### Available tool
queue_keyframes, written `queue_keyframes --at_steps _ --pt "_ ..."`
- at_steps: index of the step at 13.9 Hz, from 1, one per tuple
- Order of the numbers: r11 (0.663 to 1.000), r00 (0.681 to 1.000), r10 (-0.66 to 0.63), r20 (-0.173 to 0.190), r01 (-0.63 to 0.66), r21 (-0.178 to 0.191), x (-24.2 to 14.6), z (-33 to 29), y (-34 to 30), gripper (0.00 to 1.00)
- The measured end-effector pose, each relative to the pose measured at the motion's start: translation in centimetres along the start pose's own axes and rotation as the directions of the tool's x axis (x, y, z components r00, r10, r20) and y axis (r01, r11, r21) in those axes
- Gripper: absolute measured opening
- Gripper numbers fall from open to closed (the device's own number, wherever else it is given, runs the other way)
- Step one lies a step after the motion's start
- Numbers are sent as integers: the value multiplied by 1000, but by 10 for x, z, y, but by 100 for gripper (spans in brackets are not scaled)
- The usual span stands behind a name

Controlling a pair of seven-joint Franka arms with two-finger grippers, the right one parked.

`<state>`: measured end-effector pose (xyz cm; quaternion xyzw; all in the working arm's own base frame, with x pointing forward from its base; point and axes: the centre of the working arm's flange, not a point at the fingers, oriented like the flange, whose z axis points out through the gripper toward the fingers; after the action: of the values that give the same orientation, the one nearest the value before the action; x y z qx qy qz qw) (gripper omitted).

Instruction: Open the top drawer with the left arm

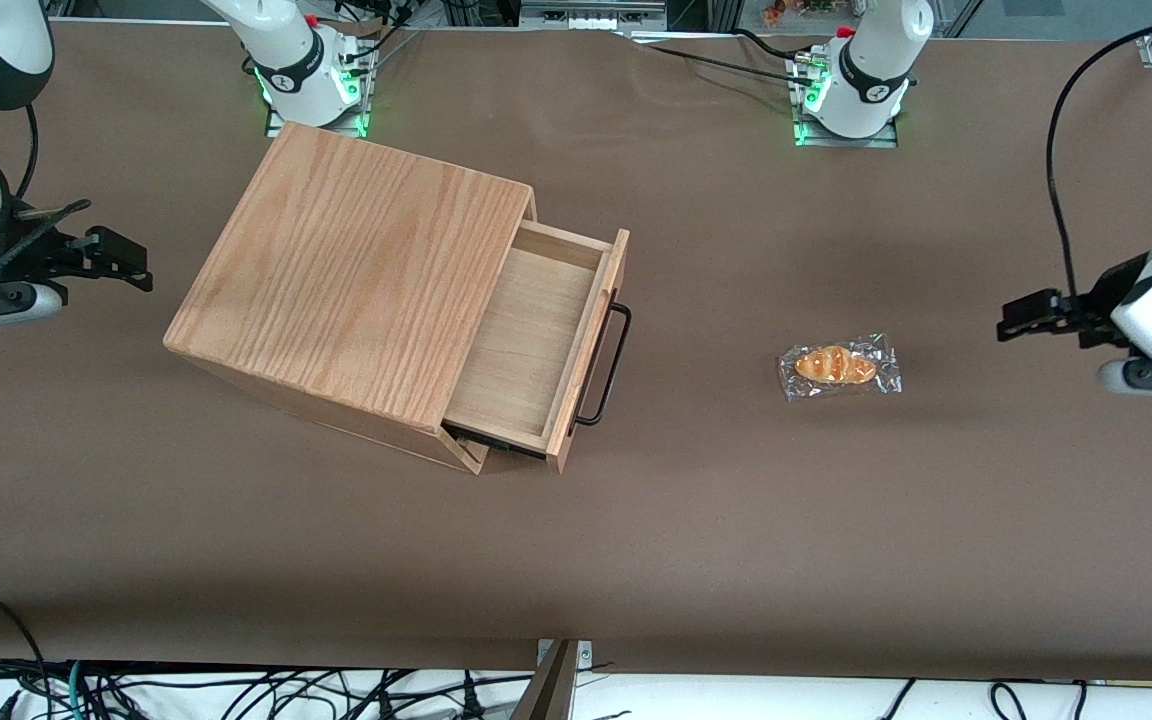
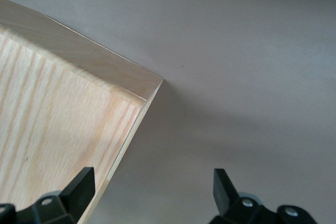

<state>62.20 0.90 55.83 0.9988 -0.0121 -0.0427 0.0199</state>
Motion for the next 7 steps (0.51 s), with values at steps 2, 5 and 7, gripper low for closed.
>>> queue_keyframes --at_steps 2,5,7 --pt "1000 1000 0 -19 0 8 -22 -17 3 100" --pt "999 998 37 -47 -36 20 -54 -40 28 100" --pt "997 996 69 -56 -67 27 -70 -51 48 100"
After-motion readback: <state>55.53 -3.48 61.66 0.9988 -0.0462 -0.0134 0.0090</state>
